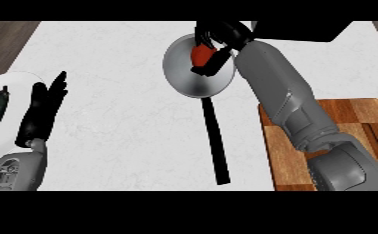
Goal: Pick the bell pepper from the cutting board and place it in the pan
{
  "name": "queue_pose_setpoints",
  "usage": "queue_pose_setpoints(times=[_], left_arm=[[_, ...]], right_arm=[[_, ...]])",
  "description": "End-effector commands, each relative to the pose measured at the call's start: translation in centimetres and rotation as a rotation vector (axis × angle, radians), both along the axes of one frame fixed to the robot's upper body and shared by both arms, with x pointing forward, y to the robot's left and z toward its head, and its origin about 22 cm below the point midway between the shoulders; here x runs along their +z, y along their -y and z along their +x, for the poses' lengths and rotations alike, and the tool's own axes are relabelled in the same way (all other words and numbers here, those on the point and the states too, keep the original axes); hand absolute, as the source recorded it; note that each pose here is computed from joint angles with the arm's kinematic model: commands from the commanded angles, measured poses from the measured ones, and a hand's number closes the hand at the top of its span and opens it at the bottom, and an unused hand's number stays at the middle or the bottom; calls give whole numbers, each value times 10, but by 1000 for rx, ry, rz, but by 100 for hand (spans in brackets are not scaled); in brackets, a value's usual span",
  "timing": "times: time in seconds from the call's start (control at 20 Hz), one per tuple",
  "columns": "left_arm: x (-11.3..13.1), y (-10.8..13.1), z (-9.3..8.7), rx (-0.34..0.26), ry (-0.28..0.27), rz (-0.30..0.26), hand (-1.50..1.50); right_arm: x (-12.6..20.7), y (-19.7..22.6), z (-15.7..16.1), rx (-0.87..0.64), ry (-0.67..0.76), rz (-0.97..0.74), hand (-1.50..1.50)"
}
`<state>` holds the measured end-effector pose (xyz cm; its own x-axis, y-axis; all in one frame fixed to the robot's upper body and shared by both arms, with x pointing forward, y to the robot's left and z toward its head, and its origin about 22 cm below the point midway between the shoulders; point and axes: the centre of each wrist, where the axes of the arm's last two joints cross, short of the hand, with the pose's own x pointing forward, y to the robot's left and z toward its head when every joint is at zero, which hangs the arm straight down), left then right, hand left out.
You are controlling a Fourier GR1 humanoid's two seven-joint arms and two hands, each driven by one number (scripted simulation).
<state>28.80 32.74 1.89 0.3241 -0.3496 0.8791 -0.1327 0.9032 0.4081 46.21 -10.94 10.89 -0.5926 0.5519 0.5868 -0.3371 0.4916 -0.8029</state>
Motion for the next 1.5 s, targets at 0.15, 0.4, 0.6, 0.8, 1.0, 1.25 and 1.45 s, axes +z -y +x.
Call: queue_pose_setpoints(times=[0.15, 0.4, 0.6, 0.8, 1.0, 1.25, 1.45], left_arm=[[4, 2, -4, -50, 15, 7, 0], [7, 20, 16, -56, 26, 9, 0], [11, 20, 16, -86, 24, 7, 0], [10, 26, 21, -90, 26, 9, 0], [3, 21, 19, -98, 17, 1, 0], [6, 23, 19, -93, 10, -2, 0], [14, 7, 22, -57, 24, 0, 0]], right_arm=[[-28, -27, -13, 1, -67, -14, 150], [-60, -15, -23, 10, -223, 61, -150], [-58, -18, -23, 19, -269, 66, -150], [-72, -12, -28, 11, -279, 130, -150], [-58, -18, -23, 11, -282, 250, -150], [-63, -15, -25, -48, -237, 410, -150], [-47, -21, -19, -82, -257, 487, -150]])
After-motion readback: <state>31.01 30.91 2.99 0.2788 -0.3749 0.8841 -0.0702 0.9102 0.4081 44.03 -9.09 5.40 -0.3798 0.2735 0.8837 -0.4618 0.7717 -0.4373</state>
